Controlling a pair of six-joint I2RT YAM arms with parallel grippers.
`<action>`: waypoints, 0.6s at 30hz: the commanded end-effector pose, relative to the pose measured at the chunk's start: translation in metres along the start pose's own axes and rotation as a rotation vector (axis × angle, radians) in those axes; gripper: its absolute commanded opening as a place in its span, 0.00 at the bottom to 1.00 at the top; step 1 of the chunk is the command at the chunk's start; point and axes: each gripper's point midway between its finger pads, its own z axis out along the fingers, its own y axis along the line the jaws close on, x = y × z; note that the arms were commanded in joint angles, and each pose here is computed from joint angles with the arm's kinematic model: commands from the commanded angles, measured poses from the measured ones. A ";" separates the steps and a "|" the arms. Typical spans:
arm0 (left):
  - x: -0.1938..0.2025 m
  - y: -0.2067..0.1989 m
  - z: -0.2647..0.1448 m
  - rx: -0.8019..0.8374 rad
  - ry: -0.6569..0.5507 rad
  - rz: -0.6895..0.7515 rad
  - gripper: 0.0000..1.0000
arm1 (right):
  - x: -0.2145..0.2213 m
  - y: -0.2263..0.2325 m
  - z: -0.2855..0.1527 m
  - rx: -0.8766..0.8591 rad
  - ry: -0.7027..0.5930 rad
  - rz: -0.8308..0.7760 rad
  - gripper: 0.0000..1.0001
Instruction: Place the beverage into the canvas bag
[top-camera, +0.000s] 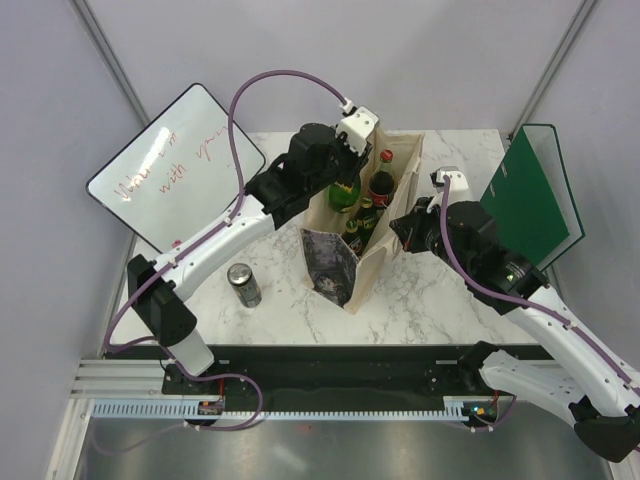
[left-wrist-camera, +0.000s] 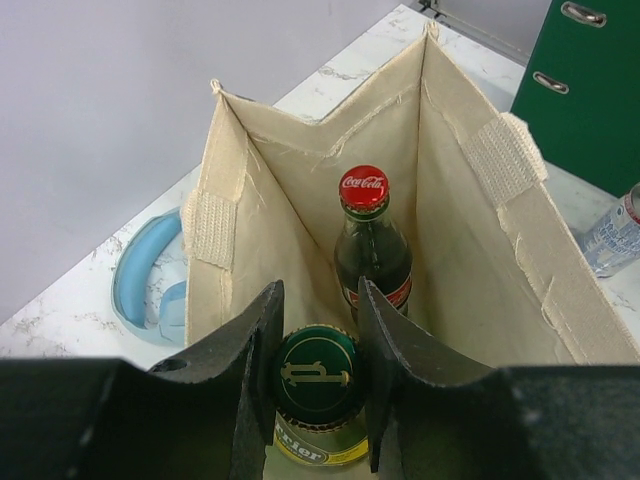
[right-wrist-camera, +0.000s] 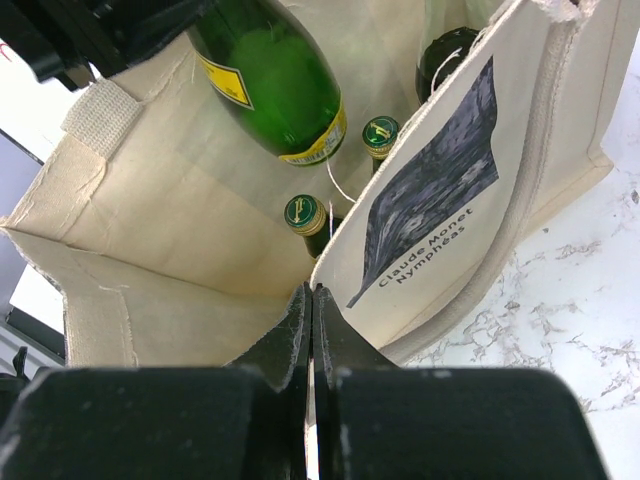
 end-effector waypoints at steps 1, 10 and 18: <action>-0.052 0.015 -0.008 -0.062 -0.201 0.020 0.02 | -0.037 0.022 -0.014 -0.082 -0.103 0.016 0.00; -0.013 0.012 0.002 -0.063 -0.143 -0.022 0.02 | -0.036 0.022 -0.013 -0.079 -0.101 0.015 0.00; 0.021 0.014 0.003 -0.082 -0.105 -0.083 0.02 | -0.034 0.021 -0.010 -0.076 -0.094 0.016 0.00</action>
